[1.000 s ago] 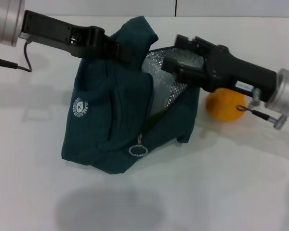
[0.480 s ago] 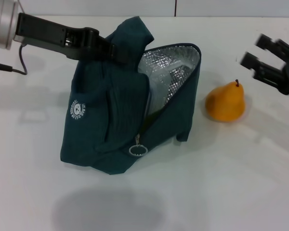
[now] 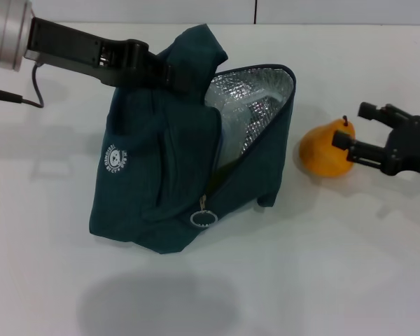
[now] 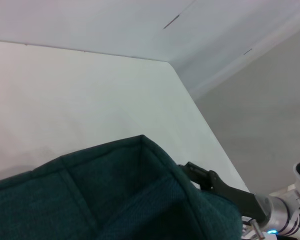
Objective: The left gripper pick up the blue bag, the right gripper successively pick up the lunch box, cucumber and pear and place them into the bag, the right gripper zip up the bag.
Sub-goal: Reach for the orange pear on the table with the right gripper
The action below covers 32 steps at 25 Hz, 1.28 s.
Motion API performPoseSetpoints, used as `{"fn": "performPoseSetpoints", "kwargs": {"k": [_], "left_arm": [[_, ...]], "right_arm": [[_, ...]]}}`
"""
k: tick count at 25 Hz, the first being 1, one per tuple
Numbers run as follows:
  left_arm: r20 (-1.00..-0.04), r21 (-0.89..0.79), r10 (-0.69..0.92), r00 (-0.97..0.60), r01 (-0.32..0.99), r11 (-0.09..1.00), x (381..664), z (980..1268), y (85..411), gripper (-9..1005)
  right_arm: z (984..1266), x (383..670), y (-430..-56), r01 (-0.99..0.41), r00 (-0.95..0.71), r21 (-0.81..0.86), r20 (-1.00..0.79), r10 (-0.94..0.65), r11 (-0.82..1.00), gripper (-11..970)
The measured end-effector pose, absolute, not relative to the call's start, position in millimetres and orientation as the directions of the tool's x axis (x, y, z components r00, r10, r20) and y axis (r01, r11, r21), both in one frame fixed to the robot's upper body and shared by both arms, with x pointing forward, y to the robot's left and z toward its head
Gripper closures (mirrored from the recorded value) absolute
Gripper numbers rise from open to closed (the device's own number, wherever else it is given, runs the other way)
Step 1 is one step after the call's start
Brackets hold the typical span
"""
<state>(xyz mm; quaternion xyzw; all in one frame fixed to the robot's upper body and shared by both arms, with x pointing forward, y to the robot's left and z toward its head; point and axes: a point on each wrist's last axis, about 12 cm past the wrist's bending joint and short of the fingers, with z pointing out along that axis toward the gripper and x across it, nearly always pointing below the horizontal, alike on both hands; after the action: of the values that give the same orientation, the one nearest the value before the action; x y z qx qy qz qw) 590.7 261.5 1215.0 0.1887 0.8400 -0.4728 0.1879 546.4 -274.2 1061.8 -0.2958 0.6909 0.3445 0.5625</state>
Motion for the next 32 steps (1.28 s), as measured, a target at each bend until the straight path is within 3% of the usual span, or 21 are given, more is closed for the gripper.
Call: {"fn": "performPoseSetpoints", "kwargs": {"k": [6,11,14,25,32], "left_arm": [[-0.495,-0.723,0.134,-0.859,0.492,0.486,590,1214,265,953],[-0.496,-0.722,0.133,-0.858,0.492,0.486,590,1214,265,953],[-0.495,-0.722,0.134,-0.858,0.492,0.487,590,1214,265,953],[-0.495,-0.721,0.14,-0.857,0.496,0.484,590,1214,263,953],[-0.496,-0.721,0.142,-0.857,0.497,0.483,590,1214,262,953]], "right_arm": [[1062,549,-271,-0.804,-0.168,0.107,-0.985,-0.051,0.585,101],[1063,550,-272,-0.8,-0.162,0.101,-0.985,-0.051,0.591,209],[1063,553,-272,-0.794,-0.161,0.094,-0.985,-0.059,0.6,225],[1067,565,-264,-0.79,-0.147,0.07,-0.986,-0.078,0.609,234],[1066,567,-262,-0.79,-0.15,0.064,-0.984,-0.092,0.609,521]]}}
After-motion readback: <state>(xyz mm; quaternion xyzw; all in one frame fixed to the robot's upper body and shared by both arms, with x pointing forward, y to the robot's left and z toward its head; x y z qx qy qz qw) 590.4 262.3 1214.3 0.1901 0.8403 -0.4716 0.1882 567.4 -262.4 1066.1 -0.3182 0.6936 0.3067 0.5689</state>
